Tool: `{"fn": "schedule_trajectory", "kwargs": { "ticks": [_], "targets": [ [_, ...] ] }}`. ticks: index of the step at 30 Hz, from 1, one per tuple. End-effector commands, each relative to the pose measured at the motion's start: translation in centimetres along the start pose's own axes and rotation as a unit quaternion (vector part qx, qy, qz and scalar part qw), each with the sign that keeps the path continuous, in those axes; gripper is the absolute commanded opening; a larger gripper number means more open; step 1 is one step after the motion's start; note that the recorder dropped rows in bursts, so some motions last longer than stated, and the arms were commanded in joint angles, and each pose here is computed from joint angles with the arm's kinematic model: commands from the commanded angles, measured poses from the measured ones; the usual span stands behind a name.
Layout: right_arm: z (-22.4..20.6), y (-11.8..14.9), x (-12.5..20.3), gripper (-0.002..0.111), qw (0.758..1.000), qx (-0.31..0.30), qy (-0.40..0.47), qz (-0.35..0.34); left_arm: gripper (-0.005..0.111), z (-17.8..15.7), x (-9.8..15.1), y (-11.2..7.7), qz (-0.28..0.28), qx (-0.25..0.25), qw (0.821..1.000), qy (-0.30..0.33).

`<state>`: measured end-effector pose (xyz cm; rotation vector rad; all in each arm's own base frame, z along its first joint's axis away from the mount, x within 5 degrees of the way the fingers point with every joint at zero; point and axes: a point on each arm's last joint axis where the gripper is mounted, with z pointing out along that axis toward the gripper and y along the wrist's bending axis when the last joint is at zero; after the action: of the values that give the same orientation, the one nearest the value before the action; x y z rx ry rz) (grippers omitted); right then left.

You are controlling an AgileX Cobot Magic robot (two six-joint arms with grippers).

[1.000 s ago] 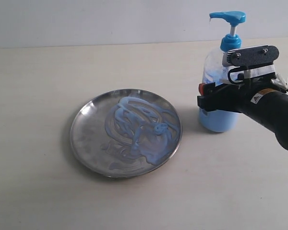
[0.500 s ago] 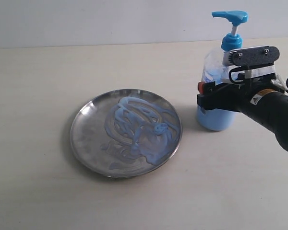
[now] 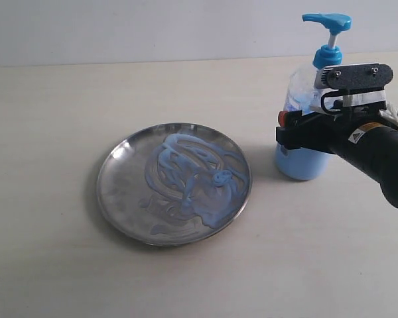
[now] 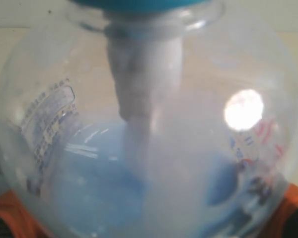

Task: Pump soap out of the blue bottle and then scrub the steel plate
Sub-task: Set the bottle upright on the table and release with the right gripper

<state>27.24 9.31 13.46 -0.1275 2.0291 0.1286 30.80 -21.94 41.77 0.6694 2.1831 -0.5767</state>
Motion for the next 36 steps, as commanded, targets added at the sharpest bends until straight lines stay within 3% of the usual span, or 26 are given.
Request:
{"fn": "schedule_trajectory", "kwargs": {
  "ticks": [1,14,30,36],
  "targets": [
    [-0.2,0.11,-2.41,0.011,0.994,-0.003,-0.104,-0.009,0.0,-0.41,-0.13,0.06,0.001,-0.002,1.0,-0.003],
    [-0.21,0.46,-2.4,0.069,0.994,-0.018,-0.105,-0.027,0.0,-0.41,0.01,0.0,-0.003,0.001,1.0,0.005],
    [-0.35,0.45,-2.46,0.096,0.995,-0.018,-0.098,-0.024,0.0,-0.41,0.06,0.0,-0.003,0.001,1.0,0.007],
    [-0.98,0.5,-2.83,0.097,0.997,-0.024,-0.077,-0.02,0.0,-0.41,0.1,-0.01,-0.003,0.001,1.0,0.009]
  ]
}}
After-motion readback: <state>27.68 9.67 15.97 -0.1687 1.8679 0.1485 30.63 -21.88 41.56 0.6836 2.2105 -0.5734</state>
